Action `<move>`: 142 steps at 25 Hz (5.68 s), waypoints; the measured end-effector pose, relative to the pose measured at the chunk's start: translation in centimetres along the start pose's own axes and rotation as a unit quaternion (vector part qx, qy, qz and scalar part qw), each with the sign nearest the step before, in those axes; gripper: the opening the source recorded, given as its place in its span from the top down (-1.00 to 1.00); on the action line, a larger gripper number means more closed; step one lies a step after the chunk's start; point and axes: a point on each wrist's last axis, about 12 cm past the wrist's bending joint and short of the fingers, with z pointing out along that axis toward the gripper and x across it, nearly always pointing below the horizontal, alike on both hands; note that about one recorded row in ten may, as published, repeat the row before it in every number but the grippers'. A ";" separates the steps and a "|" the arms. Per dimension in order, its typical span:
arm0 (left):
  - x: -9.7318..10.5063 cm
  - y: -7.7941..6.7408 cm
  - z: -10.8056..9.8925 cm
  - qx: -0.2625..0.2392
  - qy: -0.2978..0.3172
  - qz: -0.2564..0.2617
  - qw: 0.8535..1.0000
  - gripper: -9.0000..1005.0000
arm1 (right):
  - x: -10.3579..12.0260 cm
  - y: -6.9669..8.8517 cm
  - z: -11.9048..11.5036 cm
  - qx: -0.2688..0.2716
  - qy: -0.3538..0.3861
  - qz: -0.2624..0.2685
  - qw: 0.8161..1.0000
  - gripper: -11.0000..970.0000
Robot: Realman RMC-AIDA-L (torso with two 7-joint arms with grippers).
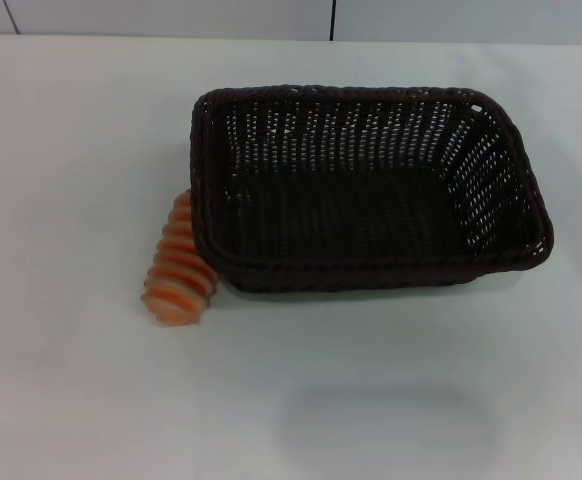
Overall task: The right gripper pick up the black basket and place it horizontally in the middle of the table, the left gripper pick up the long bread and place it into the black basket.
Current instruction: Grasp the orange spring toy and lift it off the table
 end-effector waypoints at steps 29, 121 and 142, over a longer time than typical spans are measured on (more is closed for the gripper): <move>0.8 -7.0 6.1 0.122 0.182 -0.086 0.972 -0.59 | 20.3 -3.1 -11.0 0.257 -0.147 0.150 0.943 0.33; -1.9 -12.5 0.9 0.241 0.662 0.080 0.705 -0.50 | 21.1 -4.1 -5.7 0.239 -0.078 0.126 0.960 0.33; -0.4 -12.5 0.8 0.238 0.665 0.107 0.700 -0.38 | 20.8 -3.7 -5.7 0.238 -0.084 0.133 0.958 0.33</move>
